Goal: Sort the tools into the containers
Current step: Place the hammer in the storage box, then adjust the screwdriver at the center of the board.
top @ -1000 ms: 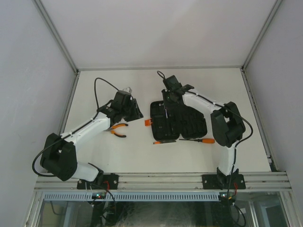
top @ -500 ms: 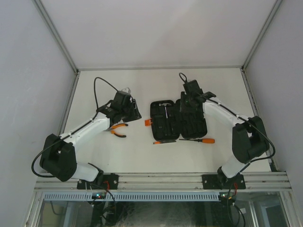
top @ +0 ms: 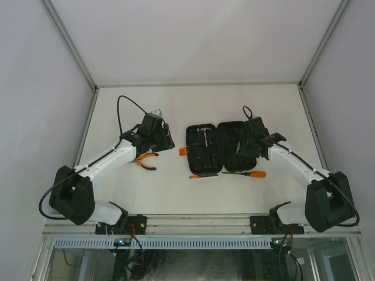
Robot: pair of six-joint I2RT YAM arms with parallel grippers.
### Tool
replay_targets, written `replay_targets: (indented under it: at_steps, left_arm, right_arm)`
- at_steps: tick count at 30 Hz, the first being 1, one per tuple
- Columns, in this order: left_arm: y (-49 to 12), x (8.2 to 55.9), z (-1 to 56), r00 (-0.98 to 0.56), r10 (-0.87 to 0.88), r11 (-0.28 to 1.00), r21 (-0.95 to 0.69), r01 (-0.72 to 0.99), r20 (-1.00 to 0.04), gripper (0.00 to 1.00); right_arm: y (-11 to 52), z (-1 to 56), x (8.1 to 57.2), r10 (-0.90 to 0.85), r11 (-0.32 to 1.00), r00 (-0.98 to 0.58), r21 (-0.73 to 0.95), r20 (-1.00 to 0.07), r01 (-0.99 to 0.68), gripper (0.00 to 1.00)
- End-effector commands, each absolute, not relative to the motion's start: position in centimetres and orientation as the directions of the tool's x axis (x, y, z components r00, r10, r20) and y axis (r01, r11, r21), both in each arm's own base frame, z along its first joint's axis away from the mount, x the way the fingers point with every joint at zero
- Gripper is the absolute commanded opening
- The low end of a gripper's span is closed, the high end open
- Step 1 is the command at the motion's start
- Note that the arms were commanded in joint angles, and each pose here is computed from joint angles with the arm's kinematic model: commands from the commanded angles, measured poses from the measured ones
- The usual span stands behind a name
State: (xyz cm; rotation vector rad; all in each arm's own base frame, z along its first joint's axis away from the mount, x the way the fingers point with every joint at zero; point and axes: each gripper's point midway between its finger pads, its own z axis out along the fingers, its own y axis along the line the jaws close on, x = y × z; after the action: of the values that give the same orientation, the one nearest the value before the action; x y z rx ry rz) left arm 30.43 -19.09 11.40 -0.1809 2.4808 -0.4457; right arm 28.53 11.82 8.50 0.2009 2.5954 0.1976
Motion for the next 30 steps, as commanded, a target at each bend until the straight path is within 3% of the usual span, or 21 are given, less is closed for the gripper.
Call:
replay_targets:
  at_steps: [1,5,10,14,20,30]
  left_arm:
    - [-19.6,31.6,13.5,-0.777,-0.227,0.932,-0.364,0.003,-0.587,0.52]
    - [-19.8,31.6,13.3,-0.784,-0.225,0.93,-0.368,0.005,-0.579,0.52]
    - [-20.0,31.6,13.2,-0.787,-0.226,0.928,-0.372,0.005,-0.574,0.51]
    - [-19.9,31.5,13.3,-0.785,-0.226,0.929,-0.371,0.005,-0.576,0.51]
    - [-20.0,31.4,13.2,-0.79,-0.224,0.927,-0.374,0.007,-0.571,0.51]
    - [-20.2,31.6,13.3,-0.79,-0.224,0.926,-0.378,0.011,-0.571,0.5]
  right_arm:
    - [9.0,9.1,27.8,0.335,0.942,-0.781,0.215,-0.527,0.259,0.47]
    - [7.3,9.0,26.9,0.411,0.911,-0.742,0.262,-0.53,0.318,0.55]
    - [7.5,7.7,26.4,0.465,0.874,-0.765,0.37,-0.445,0.316,0.61]
    - [8.0,6.7,26.2,0.495,0.843,-0.771,0.436,-0.401,0.314,0.72]
    - [7.5,4.9,25.7,0.525,0.829,-0.773,0.419,-0.357,0.369,0.82]
    - [8.1,4.1,23.3,0.491,0.861,-0.805,0.329,-0.333,0.388,0.84]
